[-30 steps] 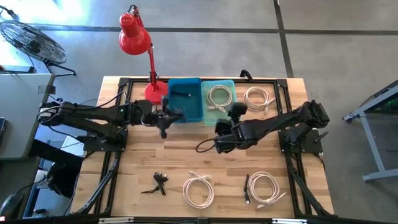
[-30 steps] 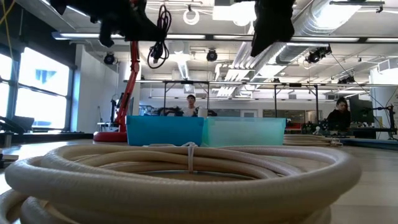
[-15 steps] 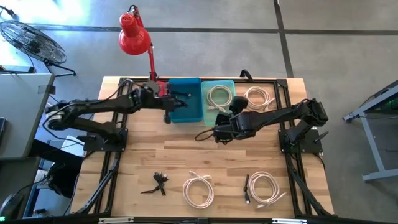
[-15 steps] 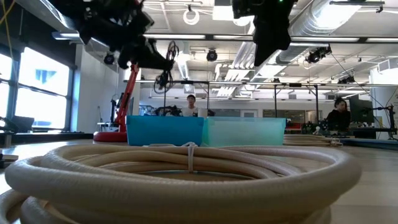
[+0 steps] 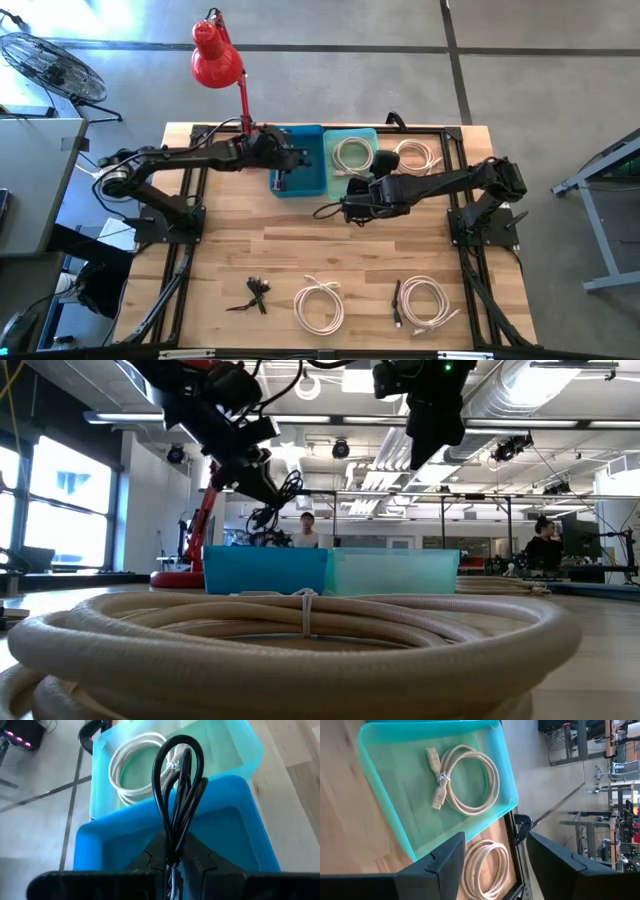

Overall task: Pick & Place USB Port
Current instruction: Put the black USB cable into the blue bin, then put the brown HDMI cable into the green bin

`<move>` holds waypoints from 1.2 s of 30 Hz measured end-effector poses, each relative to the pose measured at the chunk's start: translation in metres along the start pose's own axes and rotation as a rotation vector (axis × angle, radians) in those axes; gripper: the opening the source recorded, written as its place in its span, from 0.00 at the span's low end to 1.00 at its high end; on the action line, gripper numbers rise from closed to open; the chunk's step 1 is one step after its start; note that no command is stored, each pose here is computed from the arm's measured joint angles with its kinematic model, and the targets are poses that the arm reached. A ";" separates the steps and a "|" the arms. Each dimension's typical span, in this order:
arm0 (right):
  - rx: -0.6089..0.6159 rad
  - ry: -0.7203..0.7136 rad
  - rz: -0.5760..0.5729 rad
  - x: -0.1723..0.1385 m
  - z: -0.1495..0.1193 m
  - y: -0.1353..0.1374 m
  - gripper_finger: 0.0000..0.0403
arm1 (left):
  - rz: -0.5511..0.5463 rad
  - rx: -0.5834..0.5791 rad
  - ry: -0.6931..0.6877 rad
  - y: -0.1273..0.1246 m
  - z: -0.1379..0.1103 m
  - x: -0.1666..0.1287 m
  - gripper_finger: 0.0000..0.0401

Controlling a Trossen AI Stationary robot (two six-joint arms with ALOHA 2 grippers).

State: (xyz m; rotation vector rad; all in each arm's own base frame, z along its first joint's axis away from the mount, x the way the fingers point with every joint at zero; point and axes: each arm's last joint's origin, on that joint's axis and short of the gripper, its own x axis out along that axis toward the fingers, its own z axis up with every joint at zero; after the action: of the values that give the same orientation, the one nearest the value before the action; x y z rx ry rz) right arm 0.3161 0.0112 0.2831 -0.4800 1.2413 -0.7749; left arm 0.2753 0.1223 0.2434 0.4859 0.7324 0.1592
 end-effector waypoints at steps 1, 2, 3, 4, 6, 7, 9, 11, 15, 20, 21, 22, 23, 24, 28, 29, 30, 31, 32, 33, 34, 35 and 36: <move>-0.001 0.002 0.000 0.000 0.000 0.000 0.51 | 0.004 0.009 -0.008 0.001 0.002 0.001 0.06; -0.002 0.003 -0.001 0.000 0.000 0.000 0.51 | 0.005 0.013 -0.007 0.002 0.003 0.001 0.06; -0.001 0.003 -0.001 0.000 0.000 0.000 0.51 | 0.010 0.011 0.000 0.004 0.002 0.002 0.06; 0.004 0.002 -0.001 0.000 0.000 0.000 0.51 | 0.014 0.006 0.008 0.005 0.000 0.004 0.06; 0.010 0.003 0.000 0.000 0.000 0.000 0.51 | 0.012 -0.013 0.031 0.007 -0.005 0.009 0.06; 0.013 0.004 0.005 0.000 0.000 0.000 0.51 | 0.011 -0.023 0.046 0.008 -0.008 0.012 0.06; 0.022 0.010 0.022 0.000 -0.001 0.001 0.51 | 0.007 -0.038 0.080 0.011 -0.016 0.019 0.06; 0.027 0.011 0.026 0.000 -0.001 0.001 0.51 | 0.007 -0.056 0.111 0.015 -0.025 0.025 0.06; 0.027 0.011 0.026 0.000 -0.001 0.001 0.51 | -0.010 -0.095 0.149 0.023 -0.042 0.036 0.06; 0.028 0.011 0.024 0.000 -0.001 0.000 0.51 | -0.026 -0.125 0.195 0.027 -0.057 0.045 0.06; 0.028 0.010 0.021 0.000 -0.001 0.000 0.51 | -0.039 -0.130 0.197 0.027 -0.060 0.047 0.06; 0.027 0.009 0.016 0.000 0.000 0.000 0.51 | -0.052 -0.133 0.192 0.026 -0.061 0.049 0.06; 0.028 0.007 0.013 0.000 0.000 0.000 0.51 | -0.067 -0.134 0.184 0.025 -0.061 0.050 0.06; 0.028 0.007 0.011 0.000 0.000 0.000 0.51 | -0.079 -0.131 0.180 0.024 -0.061 0.051 0.06; 0.028 0.003 -0.001 0.000 0.000 0.000 0.51 | -0.092 -0.114 0.170 0.023 -0.060 0.052 0.14; 0.028 0.003 -0.001 0.000 0.000 0.000 0.51 | -0.093 -0.113 0.170 0.023 -0.060 0.052 0.18; 0.028 0.003 -0.001 0.000 0.000 0.000 0.51 | -0.094 -0.110 0.170 0.022 -0.059 0.052 0.23; 0.028 0.003 0.000 0.000 0.000 0.000 0.51 | -0.088 -0.109 0.174 0.022 -0.059 0.052 0.28; 0.027 0.004 0.001 0.000 0.000 0.000 0.51 | -0.079 -0.108 0.181 0.022 -0.059 0.052 0.32; 0.028 0.004 0.003 0.000 0.000 0.000 0.51 | -0.073 -0.107 0.187 0.022 -0.060 0.052 0.37; 0.027 0.005 0.006 0.000 0.000 0.000 0.51 | -0.069 -0.108 0.190 0.022 -0.060 0.052 0.40; 0.027 0.006 0.008 0.000 0.000 0.000 0.51 | -0.067 -0.108 0.192 0.023 -0.060 0.052 0.44; 0.025 0.007 0.006 0.000 -0.001 0.000 0.51 | -0.067 -0.108 0.193 0.023 -0.060 0.052 0.47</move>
State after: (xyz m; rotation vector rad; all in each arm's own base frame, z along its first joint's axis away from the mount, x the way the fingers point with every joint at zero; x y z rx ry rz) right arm 0.3155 0.0111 0.2829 -0.4531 1.2376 -0.7868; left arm 0.2739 0.1801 0.1848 0.3456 0.9223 0.1838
